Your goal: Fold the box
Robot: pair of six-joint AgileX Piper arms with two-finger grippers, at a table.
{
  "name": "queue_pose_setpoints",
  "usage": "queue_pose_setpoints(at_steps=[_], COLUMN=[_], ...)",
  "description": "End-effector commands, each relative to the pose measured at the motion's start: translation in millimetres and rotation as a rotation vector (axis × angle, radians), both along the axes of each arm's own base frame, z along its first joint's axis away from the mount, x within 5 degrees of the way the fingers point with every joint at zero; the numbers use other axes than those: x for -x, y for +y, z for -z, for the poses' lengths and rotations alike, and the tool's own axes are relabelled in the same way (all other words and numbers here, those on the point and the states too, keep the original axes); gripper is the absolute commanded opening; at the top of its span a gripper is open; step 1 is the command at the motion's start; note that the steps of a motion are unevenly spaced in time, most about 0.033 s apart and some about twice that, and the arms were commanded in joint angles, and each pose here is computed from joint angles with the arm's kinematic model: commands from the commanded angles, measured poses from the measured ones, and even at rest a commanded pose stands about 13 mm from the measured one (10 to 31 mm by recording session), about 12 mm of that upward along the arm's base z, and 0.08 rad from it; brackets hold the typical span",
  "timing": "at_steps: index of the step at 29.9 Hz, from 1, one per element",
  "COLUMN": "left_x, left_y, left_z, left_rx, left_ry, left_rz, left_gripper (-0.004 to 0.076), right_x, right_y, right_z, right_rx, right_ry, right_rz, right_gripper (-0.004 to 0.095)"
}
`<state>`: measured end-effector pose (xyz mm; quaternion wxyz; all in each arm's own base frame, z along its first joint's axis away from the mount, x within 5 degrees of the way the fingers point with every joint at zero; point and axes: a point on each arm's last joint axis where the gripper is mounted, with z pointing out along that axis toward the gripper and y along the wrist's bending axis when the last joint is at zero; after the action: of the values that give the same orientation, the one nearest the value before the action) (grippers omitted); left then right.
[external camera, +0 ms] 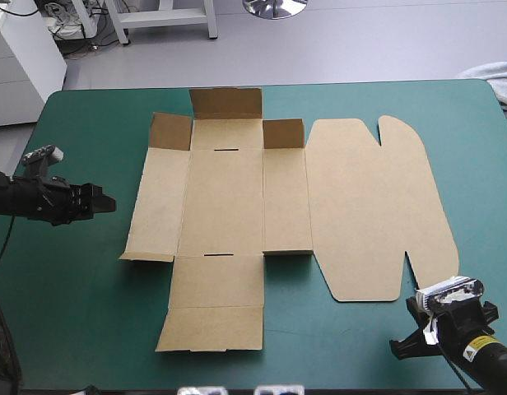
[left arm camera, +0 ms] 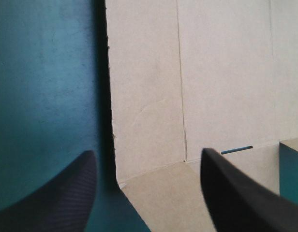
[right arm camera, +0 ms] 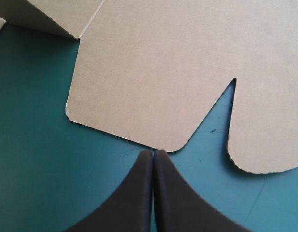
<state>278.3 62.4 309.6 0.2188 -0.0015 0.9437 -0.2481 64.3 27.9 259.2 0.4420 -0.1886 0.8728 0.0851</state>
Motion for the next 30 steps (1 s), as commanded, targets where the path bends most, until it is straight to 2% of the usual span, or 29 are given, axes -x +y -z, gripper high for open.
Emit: queue_pose_setpoints(at_steps=[1, 6, 16, 30], left_x=[-9, -25, -52, -66], left_y=[-2, 2, 5, -54], left_z=[-5, 24, 79, 104], left_rx=[0.072, 0.140, 0.284, 0.305], left_ry=[-0.028, 0.050, 0.163, 0.255], left_rz=[0.009, 0.065, 0.077, 0.244], left_gripper=[0.0587, 0.0585, 0.0585, 0.0583], right_x=[-5, -5, -6, -6], right_y=[1, 1, 1, 1], right_z=[-13, -13, -13, -14], right_rx=[-0.023, -0.023, -0.023, -0.024], right_ry=[-0.069, -0.069, -0.079, -0.083], right_rz=[0.005, 0.005, 0.004, 0.004], right_gripper=[-0.0019, -0.0019, -0.0019, -0.0019])
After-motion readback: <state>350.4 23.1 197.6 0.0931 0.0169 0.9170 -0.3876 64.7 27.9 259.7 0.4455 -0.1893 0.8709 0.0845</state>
